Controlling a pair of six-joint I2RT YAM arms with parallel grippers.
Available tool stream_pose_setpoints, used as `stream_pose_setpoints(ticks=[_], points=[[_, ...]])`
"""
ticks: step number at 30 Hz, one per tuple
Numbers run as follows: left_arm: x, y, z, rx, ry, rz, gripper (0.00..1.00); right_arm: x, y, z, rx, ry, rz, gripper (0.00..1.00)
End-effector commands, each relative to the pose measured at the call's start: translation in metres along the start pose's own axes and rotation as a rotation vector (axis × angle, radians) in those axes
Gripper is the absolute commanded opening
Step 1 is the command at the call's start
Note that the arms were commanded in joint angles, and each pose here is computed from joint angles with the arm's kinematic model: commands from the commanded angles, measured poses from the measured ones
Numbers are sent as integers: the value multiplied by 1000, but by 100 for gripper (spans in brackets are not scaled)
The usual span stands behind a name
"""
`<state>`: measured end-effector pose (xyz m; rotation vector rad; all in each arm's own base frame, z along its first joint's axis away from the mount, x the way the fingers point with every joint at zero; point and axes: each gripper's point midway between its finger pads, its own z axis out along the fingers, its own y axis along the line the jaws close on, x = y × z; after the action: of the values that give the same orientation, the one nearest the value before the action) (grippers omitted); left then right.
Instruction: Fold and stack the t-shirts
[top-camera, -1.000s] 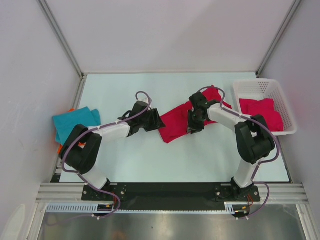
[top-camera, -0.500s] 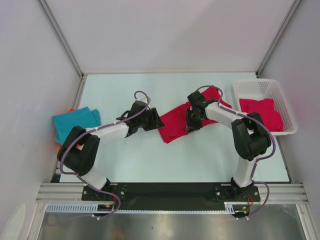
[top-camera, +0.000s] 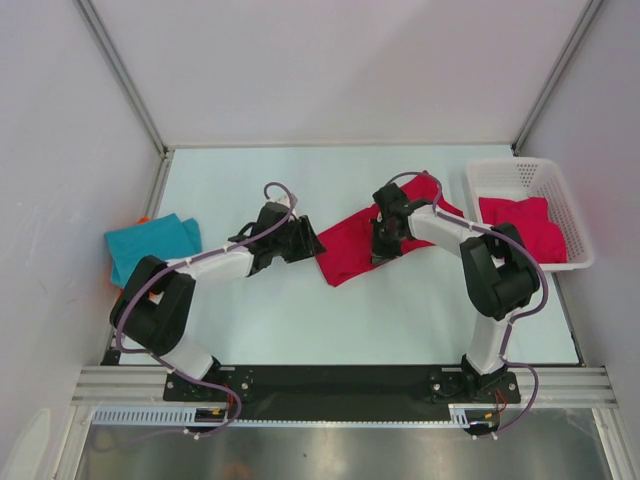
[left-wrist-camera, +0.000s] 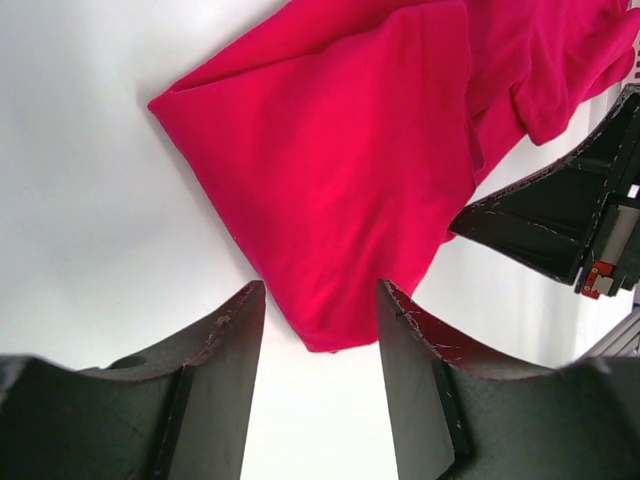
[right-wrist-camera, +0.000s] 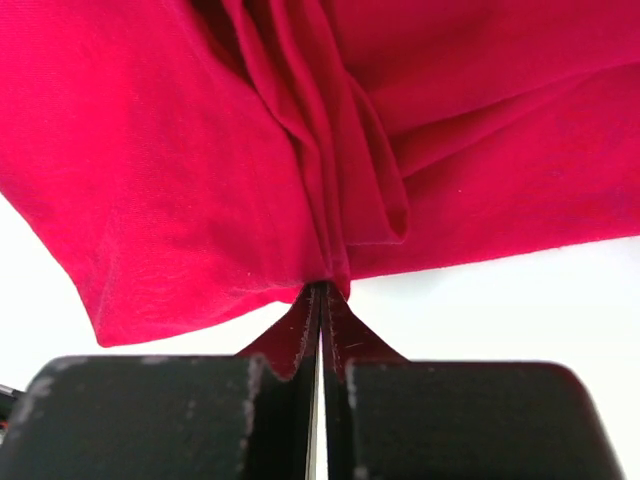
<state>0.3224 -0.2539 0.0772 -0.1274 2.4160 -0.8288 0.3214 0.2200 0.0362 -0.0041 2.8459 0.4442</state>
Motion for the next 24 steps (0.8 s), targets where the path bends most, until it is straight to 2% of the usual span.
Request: stream_pose_setpoints(ticks=[1, 12, 18, 20, 24], points=[[-13, -9, -13, 40, -47, 29, 54, -19, -2, -13, 4, -55, -24, 0], [-15, -6, -18, 45, -59, 21, 54, -71, -71, -51, 250, -159, 44, 0], [-18, -6, -19, 49, -63, 18, 54, -74, -78, -33, 267, -94, 36, 0], [-18, -5, -19, 48, -64, 17, 54, -67, -78, -23, 266, -59, 36, 3], [-19, -1, -18, 43, -62, 12, 54, -52, -69, -12, 255, -14, 15, 18]])
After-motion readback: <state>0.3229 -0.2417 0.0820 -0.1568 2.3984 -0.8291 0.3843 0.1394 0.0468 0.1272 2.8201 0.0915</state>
